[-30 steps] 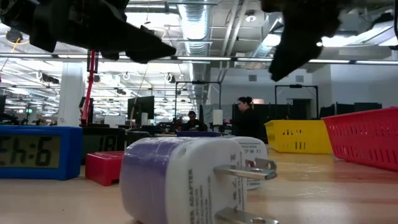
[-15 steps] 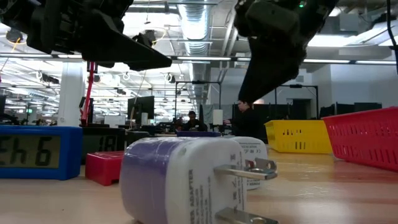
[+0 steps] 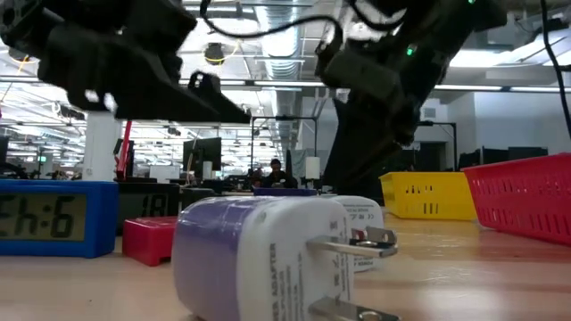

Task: Pick & Place Office items
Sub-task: Put the top blue digital timer into the red bin

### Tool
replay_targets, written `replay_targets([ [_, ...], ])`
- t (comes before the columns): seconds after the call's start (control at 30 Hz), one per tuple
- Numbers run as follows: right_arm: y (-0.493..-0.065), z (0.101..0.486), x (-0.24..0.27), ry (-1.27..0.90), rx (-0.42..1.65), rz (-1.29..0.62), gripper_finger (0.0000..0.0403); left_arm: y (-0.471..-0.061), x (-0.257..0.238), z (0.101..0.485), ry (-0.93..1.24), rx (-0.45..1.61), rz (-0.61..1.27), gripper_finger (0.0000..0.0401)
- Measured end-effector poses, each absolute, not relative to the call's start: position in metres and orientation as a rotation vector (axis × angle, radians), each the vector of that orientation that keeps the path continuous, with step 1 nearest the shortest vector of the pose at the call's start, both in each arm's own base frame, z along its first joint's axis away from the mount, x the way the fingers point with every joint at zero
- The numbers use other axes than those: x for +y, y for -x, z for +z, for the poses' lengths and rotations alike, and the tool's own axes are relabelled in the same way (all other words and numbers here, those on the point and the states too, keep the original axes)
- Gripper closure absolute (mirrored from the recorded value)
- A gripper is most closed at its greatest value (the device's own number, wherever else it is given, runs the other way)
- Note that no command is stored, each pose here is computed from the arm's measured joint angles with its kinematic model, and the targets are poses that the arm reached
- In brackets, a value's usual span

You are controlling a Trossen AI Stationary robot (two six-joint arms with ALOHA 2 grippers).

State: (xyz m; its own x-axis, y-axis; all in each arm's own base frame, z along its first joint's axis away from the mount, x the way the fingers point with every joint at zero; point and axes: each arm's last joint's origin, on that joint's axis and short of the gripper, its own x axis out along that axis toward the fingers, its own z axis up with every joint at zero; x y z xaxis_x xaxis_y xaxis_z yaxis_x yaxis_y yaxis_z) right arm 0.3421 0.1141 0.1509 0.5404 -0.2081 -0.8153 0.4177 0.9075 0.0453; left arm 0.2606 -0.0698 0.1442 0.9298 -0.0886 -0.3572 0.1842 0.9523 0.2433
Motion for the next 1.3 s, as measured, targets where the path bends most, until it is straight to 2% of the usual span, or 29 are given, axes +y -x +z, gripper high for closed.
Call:
replay_targets([
  [0.27, -0.347, 0.148, 0.107, -0.272, 0.914, -0.395, 0.0235, -0.27, -0.065, 0.12, -0.326, 0.363, 0.09, 0.0077],
  [0.47, -0.349, 0.148, 0.107, -0.285, 0.916, -0.368, 0.0236, -0.277, -0.069, 0.104, -0.318, 0.415, -0.011, 0.0082],
  [0.67, -0.348, 0.147, 0.107, -0.281, 0.922, -0.371, 0.0235, -0.294, -0.074, 0.097, -0.326, 0.427, -0.01, 0.0083],
  [0.9, -0.35, 0.129, 0.108, -0.264, 0.965, -0.389, 0.0236, -0.296, -0.07, 0.092, -0.361, 0.51, 0.046, 0.0083],
  [1.3, -0.359, 0.125, 0.113, -0.305, 0.908, -0.339, 0.0235, -0.301, -0.061, 0.097, -0.36, 0.488, 0.149, 0.0083],
])
